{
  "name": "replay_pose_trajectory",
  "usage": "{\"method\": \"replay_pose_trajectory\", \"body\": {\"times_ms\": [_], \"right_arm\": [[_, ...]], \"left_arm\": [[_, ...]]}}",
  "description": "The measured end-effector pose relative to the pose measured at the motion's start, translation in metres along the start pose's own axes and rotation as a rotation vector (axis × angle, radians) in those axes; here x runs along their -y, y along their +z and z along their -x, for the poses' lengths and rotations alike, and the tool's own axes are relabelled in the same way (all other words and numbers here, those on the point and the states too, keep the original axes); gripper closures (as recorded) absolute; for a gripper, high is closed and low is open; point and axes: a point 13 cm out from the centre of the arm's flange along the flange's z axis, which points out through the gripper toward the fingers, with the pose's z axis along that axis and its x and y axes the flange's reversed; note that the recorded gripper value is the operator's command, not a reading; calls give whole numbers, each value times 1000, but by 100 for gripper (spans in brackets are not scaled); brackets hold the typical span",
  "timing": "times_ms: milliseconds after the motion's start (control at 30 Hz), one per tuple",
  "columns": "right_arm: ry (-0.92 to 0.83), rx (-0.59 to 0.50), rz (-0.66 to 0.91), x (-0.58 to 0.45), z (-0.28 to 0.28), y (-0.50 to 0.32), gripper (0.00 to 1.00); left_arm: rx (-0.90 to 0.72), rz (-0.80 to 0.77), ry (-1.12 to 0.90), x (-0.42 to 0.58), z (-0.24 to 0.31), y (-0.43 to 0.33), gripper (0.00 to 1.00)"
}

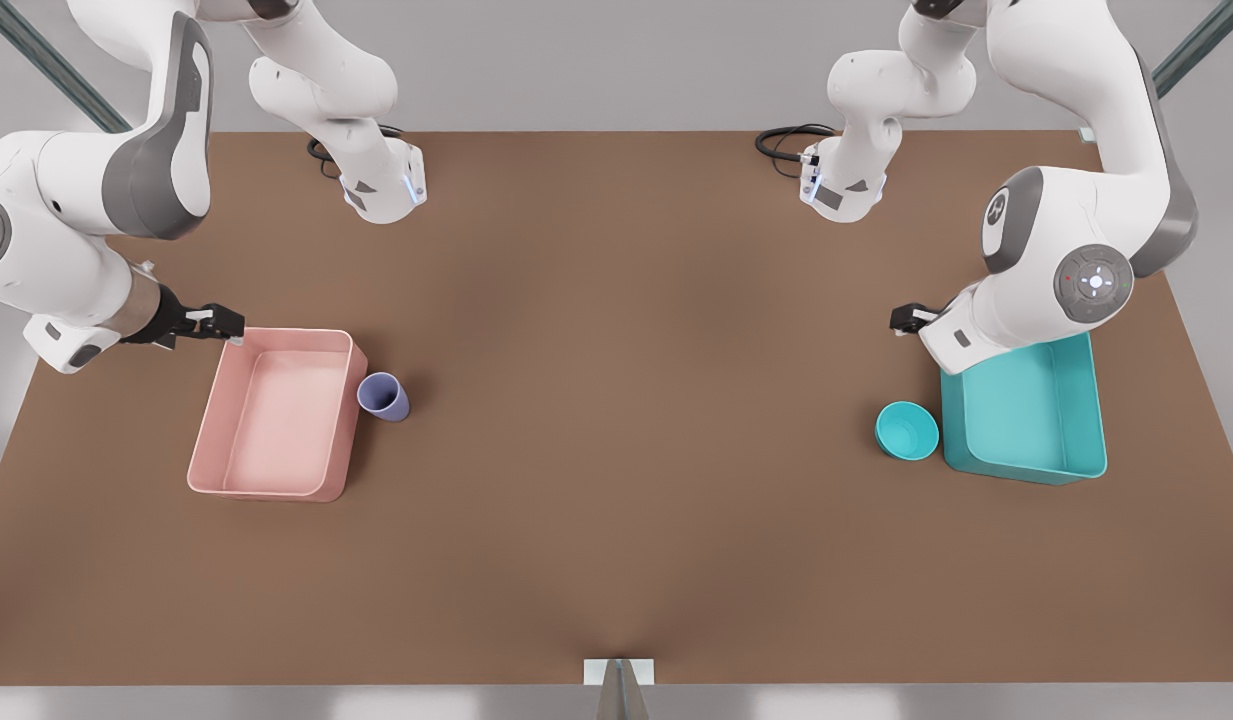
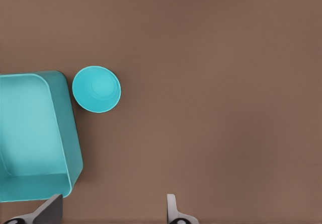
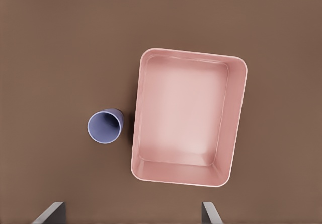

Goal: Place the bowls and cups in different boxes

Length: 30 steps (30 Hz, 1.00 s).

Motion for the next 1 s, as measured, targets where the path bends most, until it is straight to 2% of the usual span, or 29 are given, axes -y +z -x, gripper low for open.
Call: {"method": "replay_pose_trajectory", "body": {"times_ms": [100,200,333,400,533,867,900,933,967,1000], "right_arm": [[-3,-4,0,-1,1,3,0],[-42,-52,18,-25,26,38,0],[-140,-126,22,-105,51,99,0],[-141,-154,26,-120,52,130,0],[-130,-173,24,-144,38,181,0],[-62,-76,19,-155,18,263,0],[-55,-66,20,-155,18,271,0],[-48,-55,20,-155,19,276,0],[-42,-43,21,-155,21,280,0],[-35,-34,22,-155,22,284,0]], "left_arm": [[-24,-2,4,0,9,15,0],[-110,6,24,-1,65,93,0],[-125,35,42,-8,116,191,0],[-124,47,15,-32,119,235,0],[-89,59,-9,-55,120,276,0],[-63,66,-28,-74,118,336,0],[-61,67,-30,-75,118,338,12],[-57,68,-31,-76,118,339,35],[-52,69,-31,-77,119,339,53],[-47,70,-31,-77,120,338,65]]}}
